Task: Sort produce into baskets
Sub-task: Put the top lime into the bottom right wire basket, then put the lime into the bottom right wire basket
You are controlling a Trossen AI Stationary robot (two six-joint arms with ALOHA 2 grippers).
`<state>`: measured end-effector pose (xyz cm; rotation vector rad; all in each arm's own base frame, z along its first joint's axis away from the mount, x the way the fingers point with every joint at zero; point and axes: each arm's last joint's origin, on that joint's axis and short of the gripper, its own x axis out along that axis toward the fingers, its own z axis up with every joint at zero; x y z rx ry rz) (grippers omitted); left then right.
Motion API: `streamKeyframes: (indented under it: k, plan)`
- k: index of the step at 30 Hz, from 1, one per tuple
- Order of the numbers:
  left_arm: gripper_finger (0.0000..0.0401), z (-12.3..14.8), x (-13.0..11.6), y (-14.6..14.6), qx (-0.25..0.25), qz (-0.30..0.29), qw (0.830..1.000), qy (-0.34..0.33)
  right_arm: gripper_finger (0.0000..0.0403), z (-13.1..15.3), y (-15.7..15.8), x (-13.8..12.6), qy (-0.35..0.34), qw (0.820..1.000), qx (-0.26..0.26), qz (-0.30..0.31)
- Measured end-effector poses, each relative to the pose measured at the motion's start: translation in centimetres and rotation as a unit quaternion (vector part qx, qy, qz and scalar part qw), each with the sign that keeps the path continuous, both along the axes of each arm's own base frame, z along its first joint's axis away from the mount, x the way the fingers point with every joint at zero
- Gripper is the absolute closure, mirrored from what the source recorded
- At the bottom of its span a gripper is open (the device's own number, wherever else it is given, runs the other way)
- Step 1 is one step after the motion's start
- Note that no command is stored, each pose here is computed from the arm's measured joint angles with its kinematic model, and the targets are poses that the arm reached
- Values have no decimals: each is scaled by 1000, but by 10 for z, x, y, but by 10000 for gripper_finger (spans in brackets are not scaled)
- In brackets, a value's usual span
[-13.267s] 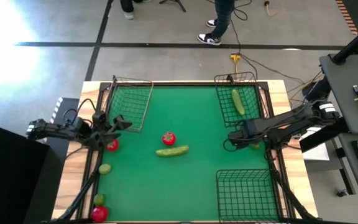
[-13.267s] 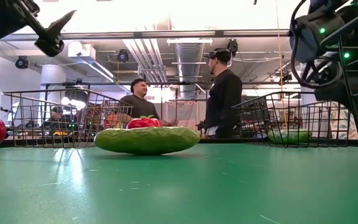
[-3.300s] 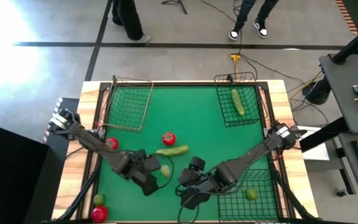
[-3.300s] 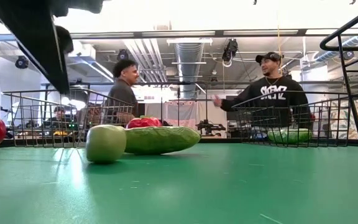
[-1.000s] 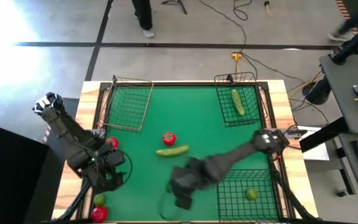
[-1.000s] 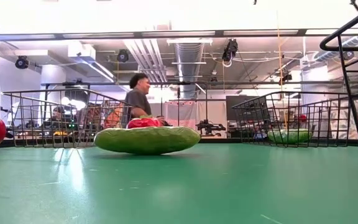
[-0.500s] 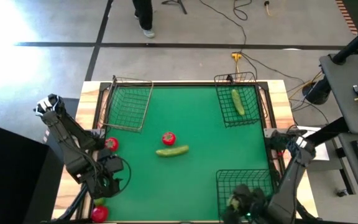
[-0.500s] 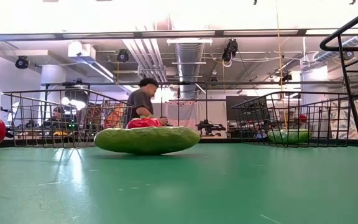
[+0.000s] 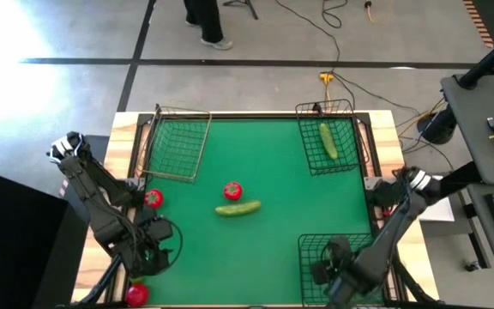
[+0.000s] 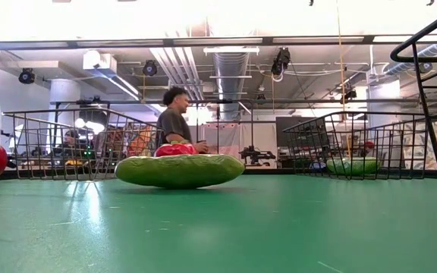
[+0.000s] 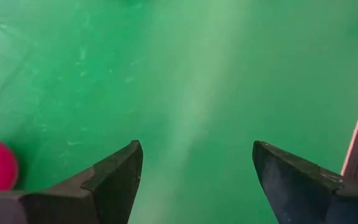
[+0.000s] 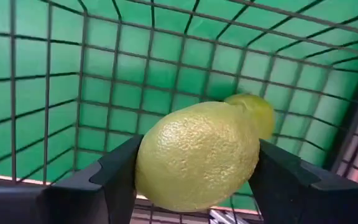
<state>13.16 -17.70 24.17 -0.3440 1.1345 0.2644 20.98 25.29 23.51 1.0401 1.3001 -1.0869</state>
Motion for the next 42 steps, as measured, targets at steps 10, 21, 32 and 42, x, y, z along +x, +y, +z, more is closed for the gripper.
streamKeyframes:
  k: [10, 21, 32, 42]
  plan:
    - [115, -4, 10, -8, 3, 33, 998, -61, 144, -55, -13, -7, -50, 996, 78, -6]
    - [115, -9, 13, -14, 5, -39, 999, -34, 66, -59, -14, -8, -24, 997, 80, 2]
    - [115, 4, -5, -17, -133, -84, 982, 108, 49, 35, -3, 6, -57, 996, 54, 36]
    - [115, -11, -7, -28, -166, -32, 964, 205, 75, 96, -14, 25, -245, 964, -85, 59]
